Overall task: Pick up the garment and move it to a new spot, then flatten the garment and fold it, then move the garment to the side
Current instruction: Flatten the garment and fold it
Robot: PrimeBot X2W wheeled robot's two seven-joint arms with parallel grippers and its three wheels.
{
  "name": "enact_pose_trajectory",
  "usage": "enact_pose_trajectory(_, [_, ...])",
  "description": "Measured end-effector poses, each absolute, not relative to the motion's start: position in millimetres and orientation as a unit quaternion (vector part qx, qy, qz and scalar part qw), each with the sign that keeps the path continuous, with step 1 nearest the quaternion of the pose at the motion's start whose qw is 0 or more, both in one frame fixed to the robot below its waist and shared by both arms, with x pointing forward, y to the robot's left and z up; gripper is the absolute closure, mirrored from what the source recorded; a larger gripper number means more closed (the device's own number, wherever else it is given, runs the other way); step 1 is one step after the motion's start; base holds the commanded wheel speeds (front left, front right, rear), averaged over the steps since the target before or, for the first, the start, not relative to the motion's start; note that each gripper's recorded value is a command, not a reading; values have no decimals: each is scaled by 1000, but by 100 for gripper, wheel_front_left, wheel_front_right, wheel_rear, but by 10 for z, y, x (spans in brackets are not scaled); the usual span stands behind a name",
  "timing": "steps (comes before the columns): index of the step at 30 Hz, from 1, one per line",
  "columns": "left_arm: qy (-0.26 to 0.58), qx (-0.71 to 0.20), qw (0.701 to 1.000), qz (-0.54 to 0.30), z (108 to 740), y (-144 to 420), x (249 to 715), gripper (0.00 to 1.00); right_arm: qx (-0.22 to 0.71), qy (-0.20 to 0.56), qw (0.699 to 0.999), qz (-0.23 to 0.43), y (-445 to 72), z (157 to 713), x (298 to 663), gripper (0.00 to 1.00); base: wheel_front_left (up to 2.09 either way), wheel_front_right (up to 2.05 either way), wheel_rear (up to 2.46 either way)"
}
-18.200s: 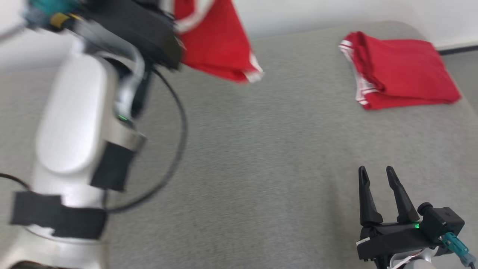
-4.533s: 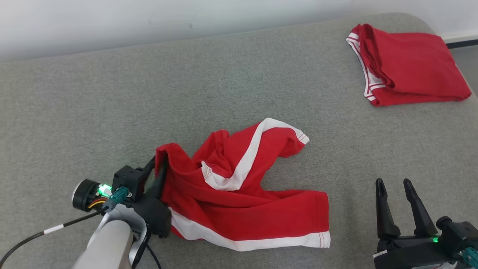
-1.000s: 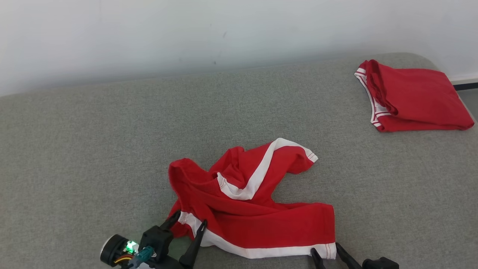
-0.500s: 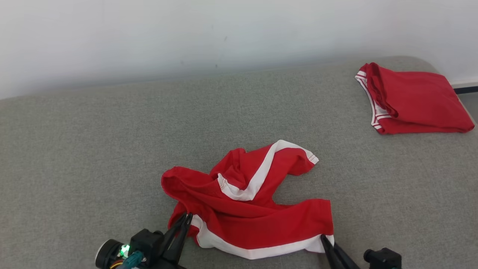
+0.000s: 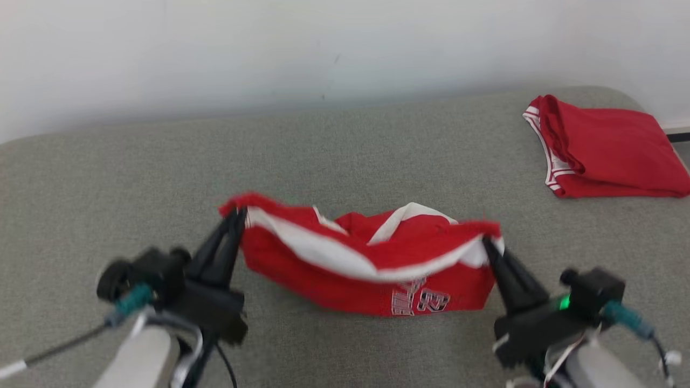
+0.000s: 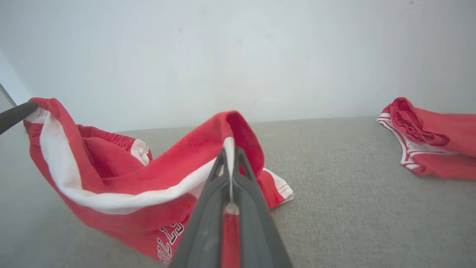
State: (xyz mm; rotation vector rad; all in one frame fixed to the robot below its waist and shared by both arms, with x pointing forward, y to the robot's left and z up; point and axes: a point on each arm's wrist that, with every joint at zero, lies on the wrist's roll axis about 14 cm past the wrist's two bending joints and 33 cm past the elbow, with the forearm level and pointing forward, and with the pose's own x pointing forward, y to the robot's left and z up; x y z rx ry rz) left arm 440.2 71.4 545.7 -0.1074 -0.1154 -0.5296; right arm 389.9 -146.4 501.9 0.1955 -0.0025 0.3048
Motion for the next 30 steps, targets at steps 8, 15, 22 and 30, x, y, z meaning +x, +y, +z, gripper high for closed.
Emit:
enact_pose_trajectory(8, [-138, -53, 946, -287, 6472, 577, 5141, 100, 74, -79, 979, 171, -1587, 5841, 4723, 100, 0, 0, 0])
enact_pose_trajectory(15, [-195, -54, 933, -298, 7196, 476, 5789, 100, 72, -119, 974, 178, -1677, 6477, 5488, 100, 0, 0, 0])
enact_pose_trajectory(22, [-233, -65, 930, -278, 7667, 547, 6425, 100, 85, -156, 965, 191, -1631, 7111, 6186, 100, 0, 0, 0])
enact_pose_trajectory(30, [-244, -69, 929, -269, 7714, 564, 6924, 100, 60, -157, 969, 180, -1626, 7318, 6812, 100, 0, 0, 0])
